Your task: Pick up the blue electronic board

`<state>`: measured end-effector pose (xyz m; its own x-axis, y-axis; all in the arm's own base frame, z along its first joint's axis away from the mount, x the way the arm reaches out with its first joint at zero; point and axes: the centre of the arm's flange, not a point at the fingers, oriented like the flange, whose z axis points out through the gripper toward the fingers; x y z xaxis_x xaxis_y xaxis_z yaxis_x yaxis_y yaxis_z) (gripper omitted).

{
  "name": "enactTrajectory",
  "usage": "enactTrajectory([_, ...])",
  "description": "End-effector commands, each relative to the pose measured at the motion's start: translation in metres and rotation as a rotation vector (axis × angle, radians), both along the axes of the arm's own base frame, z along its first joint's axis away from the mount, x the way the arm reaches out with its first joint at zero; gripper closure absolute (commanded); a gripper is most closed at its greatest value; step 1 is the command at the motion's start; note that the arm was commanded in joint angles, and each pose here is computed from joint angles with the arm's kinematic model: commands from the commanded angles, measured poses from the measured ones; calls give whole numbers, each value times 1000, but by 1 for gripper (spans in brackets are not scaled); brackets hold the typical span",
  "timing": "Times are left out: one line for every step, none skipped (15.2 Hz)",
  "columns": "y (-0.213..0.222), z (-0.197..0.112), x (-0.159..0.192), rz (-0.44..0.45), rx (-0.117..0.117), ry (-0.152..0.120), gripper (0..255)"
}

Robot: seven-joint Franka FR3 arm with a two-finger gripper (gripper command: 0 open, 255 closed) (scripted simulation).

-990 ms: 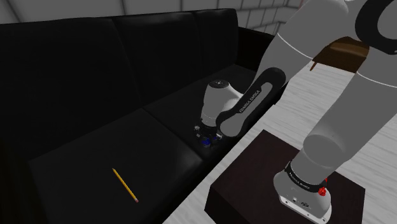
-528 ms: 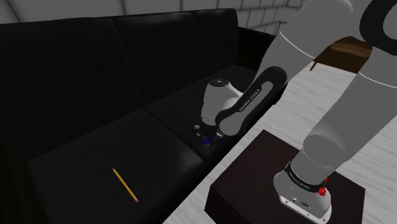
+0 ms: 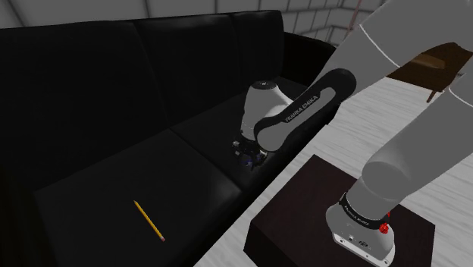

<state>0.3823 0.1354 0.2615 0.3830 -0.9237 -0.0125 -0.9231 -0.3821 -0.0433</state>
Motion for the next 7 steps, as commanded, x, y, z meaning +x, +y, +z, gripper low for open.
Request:
enactTrajectory([0,10,0,0,1,1,255])
enactTrajectory([0,15,0,0,1,1,255])
enactTrajectory([0,21,0,0,1,1,255])
enactTrajectory([0,26,0,0,1,1,255])
enactTrajectory([0,31,0,0,1,1,255])
enactTrajectory([0,32,0,0,1,1,255])
enactTrajectory([0,32,0,0,1,1,255])
